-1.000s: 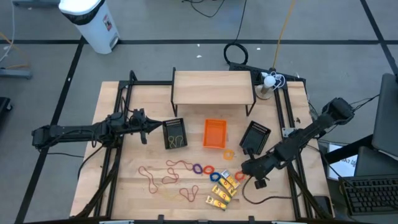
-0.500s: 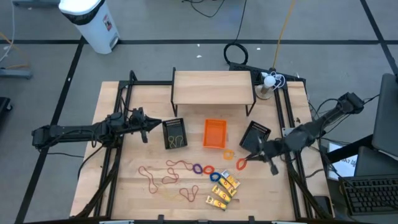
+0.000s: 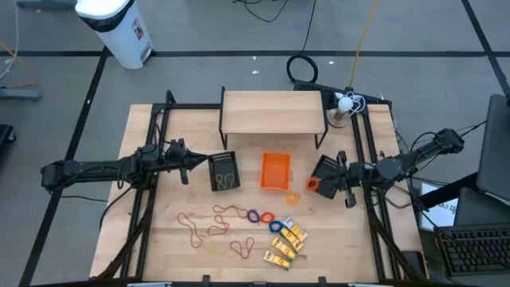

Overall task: Pick & Place Office Desk Supplies
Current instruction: Put the orange spring keychain into the orange bin

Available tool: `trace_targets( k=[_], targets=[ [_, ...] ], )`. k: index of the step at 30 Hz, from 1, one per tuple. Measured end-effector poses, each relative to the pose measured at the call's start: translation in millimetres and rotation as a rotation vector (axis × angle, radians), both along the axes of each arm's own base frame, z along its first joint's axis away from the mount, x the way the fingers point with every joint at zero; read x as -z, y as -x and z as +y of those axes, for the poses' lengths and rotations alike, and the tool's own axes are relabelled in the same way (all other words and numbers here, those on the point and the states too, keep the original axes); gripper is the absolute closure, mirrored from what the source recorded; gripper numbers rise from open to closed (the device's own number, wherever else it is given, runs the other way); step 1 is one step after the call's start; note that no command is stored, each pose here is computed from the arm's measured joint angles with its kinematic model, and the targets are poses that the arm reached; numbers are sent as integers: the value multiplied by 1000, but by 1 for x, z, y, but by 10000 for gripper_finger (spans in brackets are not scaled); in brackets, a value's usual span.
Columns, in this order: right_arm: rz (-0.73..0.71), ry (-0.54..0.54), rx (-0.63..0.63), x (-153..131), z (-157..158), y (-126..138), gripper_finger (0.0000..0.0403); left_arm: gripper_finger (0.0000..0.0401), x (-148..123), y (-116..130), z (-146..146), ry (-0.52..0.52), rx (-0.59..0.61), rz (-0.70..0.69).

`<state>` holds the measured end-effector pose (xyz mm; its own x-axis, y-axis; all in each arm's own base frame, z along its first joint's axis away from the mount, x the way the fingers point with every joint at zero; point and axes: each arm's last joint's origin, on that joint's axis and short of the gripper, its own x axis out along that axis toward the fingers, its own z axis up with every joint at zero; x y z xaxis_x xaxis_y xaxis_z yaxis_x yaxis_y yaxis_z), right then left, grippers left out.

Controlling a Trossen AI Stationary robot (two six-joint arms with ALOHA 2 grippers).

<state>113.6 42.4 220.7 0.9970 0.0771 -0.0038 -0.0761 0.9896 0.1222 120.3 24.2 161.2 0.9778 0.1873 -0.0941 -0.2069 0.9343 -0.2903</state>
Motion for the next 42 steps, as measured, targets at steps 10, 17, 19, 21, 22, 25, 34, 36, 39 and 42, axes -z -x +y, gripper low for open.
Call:
trace_targets(
  k=[10,17,19,21,22,25,34,36,39,42],
  targets=[
    [231,106,74,-52,6,-53,403,377,0,0,0,0,2,0],
    [597,168,167,-53,-2,-125,403,377,0,0,0,0,3,-1],
    [661,197,205,-43,-7,-143,403,377,0,0,0,-4,3,1],
    [732,215,210,-30,-12,-157,403,377,0,0,0,-4,4,0],
    [773,216,202,-24,-15,-162,403,377,0,0,0,-5,4,0],
    [874,215,206,-4,-23,-171,403,377,0,0,0,-11,5,2],
    [947,149,141,24,-38,-188,403,377,0,0,0,-29,6,7],
    [946,142,144,24,-43,-188,403,377,1,0,0,-28,7,11],
    [943,110,128,23,-50,-189,403,377,1,0,0,-28,6,12],
    [945,89,119,23,-52,-188,402,377,1,0,0,-27,6,13]
  ],
)
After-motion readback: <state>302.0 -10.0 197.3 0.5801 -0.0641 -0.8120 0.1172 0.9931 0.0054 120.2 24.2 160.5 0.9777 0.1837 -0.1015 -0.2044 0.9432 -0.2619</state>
